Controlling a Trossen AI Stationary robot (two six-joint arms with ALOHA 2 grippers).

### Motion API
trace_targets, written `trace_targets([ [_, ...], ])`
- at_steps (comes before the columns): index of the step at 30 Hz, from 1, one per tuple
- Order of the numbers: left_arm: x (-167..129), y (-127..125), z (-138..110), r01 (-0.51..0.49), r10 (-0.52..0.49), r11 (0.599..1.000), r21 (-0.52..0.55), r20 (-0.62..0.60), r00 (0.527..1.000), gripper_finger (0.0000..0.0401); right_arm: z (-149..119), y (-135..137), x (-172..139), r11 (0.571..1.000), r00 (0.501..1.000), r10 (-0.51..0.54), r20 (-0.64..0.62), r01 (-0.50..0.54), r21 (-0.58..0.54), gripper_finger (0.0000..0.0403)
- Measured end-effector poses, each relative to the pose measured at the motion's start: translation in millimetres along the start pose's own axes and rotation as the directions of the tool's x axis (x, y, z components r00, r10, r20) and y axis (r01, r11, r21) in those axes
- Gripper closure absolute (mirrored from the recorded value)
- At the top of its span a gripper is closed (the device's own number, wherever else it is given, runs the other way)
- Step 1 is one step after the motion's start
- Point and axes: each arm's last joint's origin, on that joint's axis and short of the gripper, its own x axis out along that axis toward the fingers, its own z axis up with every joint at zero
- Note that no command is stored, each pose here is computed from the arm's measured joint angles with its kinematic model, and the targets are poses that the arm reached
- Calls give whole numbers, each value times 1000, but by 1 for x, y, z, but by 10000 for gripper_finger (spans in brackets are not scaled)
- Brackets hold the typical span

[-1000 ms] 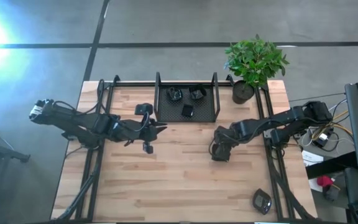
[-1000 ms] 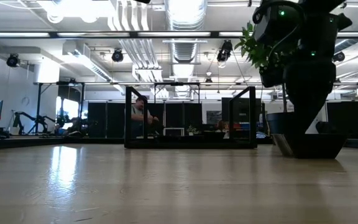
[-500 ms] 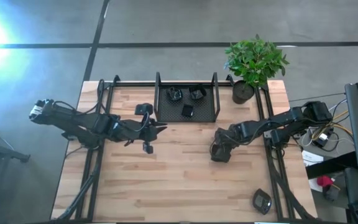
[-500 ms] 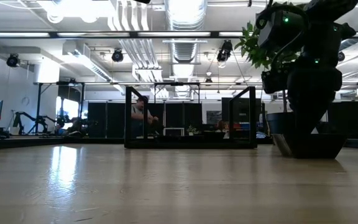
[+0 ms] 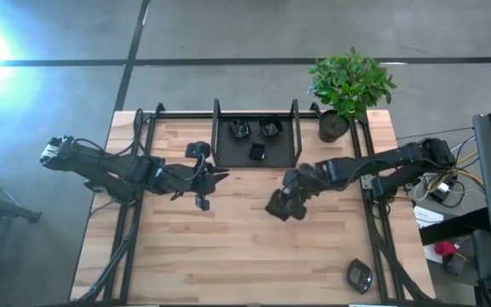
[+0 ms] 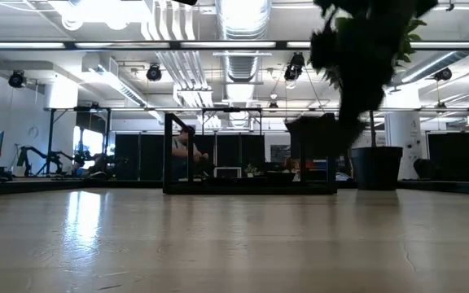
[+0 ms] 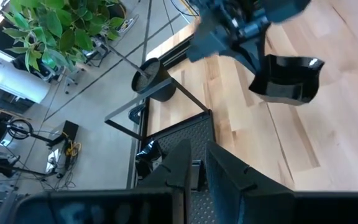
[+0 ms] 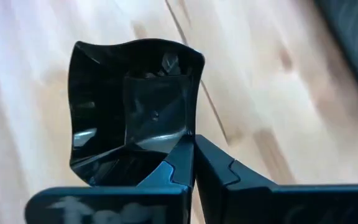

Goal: Pick & Place Mini shaped plates
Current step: Stack the black distorted square plate on top of the black distorted square plate on the shelf

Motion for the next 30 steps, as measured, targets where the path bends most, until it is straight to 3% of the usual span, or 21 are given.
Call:
trace_targets([
  [6,0,0,0,0,0,1000,5,0,1000,356,44,8,-42,998,992,24,127,-17,-54,395],
  [10,0,0,0,0,0,1000,6,0,1000,356,71,-4,-67,998,973,-6,233,21,-61,395],
  [22,0,1,0,-27,28,1000,5,-11,1000,356,109,-100,-99,991,947,-132,292,127,36,395],
  [30,0,1,0,-29,29,1000,1,-9,1000,356,123,-145,-79,985,960,-175,217,169,44,395],
])
